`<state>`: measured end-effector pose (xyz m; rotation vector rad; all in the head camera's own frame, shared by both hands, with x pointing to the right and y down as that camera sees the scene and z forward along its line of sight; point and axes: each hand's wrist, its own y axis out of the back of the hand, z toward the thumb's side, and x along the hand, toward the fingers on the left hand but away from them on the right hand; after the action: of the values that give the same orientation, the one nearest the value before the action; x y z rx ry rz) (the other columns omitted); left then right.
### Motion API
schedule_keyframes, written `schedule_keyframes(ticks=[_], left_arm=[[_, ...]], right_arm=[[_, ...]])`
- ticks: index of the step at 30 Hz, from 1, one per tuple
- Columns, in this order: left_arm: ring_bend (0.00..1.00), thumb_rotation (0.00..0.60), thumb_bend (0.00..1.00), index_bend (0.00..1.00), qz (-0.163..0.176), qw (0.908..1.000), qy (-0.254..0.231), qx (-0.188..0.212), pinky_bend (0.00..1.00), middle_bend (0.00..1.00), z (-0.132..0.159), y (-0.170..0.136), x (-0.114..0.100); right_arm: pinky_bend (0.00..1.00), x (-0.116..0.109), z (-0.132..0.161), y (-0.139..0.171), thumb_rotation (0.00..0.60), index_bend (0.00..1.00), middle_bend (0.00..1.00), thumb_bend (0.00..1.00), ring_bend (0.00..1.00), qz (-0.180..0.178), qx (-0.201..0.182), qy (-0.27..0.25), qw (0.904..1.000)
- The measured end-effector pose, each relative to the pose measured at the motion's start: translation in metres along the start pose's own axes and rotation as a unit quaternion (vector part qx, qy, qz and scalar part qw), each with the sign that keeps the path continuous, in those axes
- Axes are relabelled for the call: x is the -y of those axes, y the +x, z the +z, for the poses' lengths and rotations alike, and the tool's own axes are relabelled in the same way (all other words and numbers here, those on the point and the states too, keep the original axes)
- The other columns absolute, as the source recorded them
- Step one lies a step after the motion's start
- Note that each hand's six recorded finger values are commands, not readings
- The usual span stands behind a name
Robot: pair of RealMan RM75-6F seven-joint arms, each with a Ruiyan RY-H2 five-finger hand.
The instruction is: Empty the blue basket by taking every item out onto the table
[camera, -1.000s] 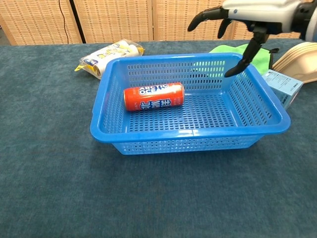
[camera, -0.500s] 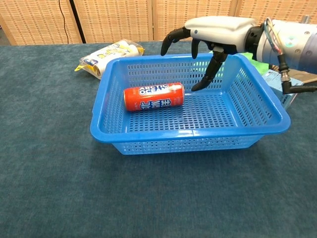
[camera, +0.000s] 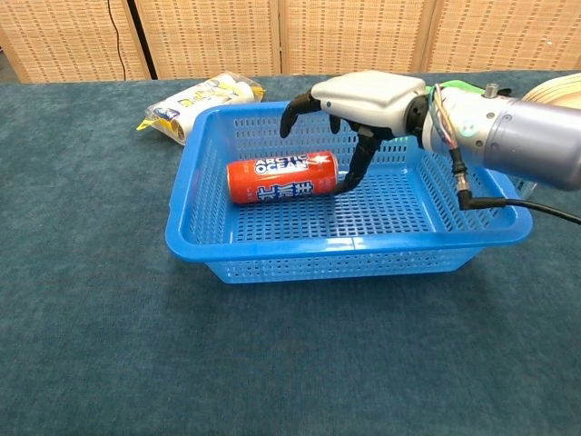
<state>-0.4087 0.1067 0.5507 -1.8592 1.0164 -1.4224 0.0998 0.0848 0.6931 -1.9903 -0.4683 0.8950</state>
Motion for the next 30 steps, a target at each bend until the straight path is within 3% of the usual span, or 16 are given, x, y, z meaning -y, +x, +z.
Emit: schedule_keyframes(ticks=[21, 30], left_arm=[[0.00, 0.600, 0.18, 0.00, 0.001, 1.0000, 0.002, -0.003, 0.00, 0.00, -0.001, 0.001, 0.000], [0.00, 0.600, 0.18, 0.00, 0.000, 1.0000, 0.004, -0.005, 0.00, 0.00, -0.002, 0.003, 0.000]], right_arm=[[0.36, 0.024, -0.004, -0.021, 0.600, 0.28, 0.23, 0.03, 0.17, 0.005, 0.024, -0.019, 0.9995], [0.40, 0.033, -0.003, -0.025, 0.600, 0.29, 0.26, 0.04, 0.27, 0.029, 0.029, -0.028, 0.9988]])
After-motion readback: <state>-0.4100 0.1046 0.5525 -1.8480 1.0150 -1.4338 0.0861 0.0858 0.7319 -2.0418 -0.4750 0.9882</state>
